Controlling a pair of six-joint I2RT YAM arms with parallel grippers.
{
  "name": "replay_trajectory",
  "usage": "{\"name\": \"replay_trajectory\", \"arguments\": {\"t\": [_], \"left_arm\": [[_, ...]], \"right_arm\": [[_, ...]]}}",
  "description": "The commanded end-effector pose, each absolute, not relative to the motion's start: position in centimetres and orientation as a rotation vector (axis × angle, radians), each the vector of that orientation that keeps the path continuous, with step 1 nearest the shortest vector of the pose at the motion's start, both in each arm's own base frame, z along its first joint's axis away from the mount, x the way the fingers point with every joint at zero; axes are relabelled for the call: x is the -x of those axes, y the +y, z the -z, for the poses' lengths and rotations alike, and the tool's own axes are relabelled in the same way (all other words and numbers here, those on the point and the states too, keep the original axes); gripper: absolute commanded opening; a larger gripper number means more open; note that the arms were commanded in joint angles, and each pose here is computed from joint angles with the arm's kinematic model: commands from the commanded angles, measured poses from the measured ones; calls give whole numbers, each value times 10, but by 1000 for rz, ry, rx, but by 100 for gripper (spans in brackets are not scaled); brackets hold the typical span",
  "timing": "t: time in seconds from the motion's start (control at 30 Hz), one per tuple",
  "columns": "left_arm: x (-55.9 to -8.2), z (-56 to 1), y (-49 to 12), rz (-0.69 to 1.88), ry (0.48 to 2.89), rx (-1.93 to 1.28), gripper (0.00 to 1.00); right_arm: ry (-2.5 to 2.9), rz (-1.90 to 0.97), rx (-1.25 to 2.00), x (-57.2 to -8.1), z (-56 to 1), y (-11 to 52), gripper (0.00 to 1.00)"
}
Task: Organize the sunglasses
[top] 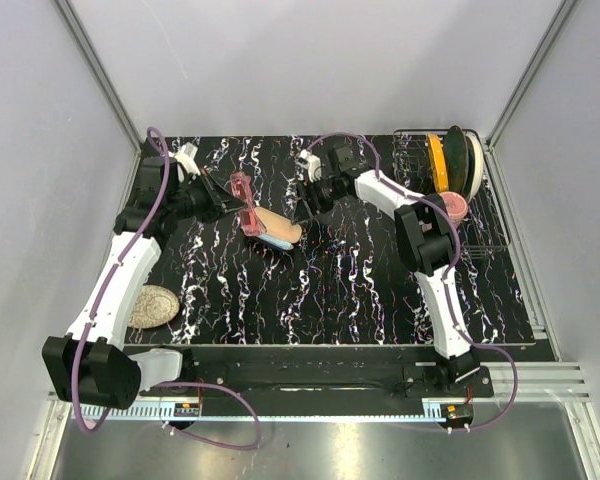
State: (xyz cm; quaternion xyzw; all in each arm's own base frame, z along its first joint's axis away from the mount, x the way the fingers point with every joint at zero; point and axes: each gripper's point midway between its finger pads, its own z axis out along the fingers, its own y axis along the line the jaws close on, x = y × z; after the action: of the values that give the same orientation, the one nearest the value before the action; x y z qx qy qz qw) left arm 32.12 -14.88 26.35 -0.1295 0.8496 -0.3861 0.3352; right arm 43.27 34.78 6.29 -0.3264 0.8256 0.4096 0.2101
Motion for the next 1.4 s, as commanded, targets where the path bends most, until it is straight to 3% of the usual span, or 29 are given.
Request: {"name": "replay_trajectory", "arguments": {"t": [0.0, 0.13, 0.37, 0.7, 0.83, 0.97, 1.37], "left_arm": [[-327, -271, -148, 1012, 2176, 295, 0], [-328, -268, -147, 1008, 2182, 295, 0], [-327, -264, -144, 1004, 2187, 299, 0], [-327, -263, -143, 1006, 2189, 300, 0], [-326, -262, -143, 1003, 2191, 301, 0], [-325, -257, -141, 993, 2199, 309, 0], [-324, -237, -137, 959, 2241, 356, 0]], "right_arm": [[2231, -1205, 950, -433, -72, 362, 74], [2204, -1218, 951, -431, -68, 366, 67], [2222, -1231, 934, -423, -55, 369, 46], [2241, -1197, 918, -419, -57, 372, 30], [2227, -1117, 890, -422, -71, 370, 10], [2218, -1000, 835, -423, -76, 366, 0], [2107, -620, 613, -423, -117, 355, 0]]}}
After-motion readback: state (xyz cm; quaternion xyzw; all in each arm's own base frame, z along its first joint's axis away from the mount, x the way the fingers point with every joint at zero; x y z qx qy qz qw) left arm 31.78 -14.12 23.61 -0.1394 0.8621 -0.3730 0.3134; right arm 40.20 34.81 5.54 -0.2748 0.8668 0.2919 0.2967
